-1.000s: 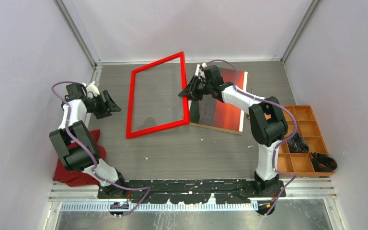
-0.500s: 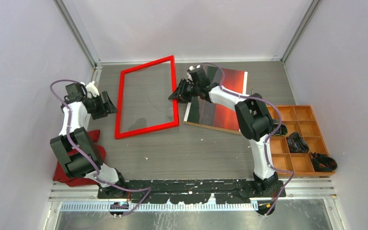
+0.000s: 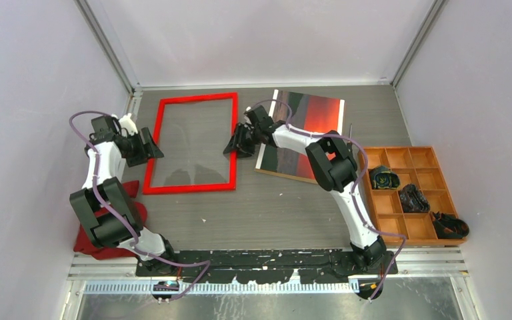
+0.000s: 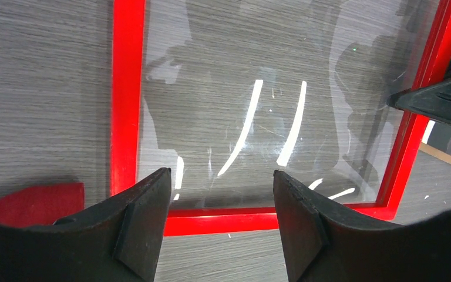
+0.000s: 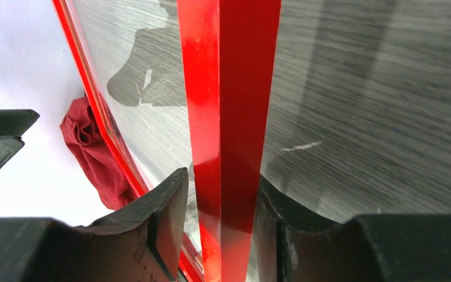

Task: Take the photo out of the frame
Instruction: Place the photo frame item at the center of the board.

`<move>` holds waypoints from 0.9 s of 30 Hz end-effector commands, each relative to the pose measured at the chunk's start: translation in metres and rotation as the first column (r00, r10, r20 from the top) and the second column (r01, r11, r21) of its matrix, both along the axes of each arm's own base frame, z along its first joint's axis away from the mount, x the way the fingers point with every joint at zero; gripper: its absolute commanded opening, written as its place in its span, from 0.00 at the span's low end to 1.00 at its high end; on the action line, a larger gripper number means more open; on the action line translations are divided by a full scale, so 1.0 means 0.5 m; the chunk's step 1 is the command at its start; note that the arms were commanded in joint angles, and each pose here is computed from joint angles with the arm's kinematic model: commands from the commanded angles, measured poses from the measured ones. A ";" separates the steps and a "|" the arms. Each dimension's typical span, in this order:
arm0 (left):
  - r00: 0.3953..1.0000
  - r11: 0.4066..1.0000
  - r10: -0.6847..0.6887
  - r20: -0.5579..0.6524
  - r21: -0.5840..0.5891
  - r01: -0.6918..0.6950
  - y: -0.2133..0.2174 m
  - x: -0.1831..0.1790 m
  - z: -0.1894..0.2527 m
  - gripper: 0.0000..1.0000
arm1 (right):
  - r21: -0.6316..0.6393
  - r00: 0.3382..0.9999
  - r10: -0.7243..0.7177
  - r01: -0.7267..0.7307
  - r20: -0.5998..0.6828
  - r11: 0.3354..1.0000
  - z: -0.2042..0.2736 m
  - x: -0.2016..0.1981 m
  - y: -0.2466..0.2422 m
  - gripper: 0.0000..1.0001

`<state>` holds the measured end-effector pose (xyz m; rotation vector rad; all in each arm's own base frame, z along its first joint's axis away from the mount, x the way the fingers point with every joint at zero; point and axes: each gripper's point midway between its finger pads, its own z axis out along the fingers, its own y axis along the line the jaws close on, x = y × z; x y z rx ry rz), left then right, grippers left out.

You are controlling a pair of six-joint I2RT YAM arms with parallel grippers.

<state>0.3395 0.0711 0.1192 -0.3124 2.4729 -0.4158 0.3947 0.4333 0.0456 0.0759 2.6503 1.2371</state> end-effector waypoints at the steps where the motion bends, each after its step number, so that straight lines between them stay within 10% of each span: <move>1: 0.999 0.999 0.004 0.050 0.032 -0.005 0.005 0.004 0.028 0.65 | 0.082 0.994 0.065 -0.073 0.092 0.994 0.085 0.011 0.051 0.48; 27: 0.999 1.000 -0.013 0.046 -0.025 0.015 -0.010 -0.002 0.021 0.65 | -0.171 0.975 0.110 -0.077 0.193 0.982 0.060 0.017 0.003 0.73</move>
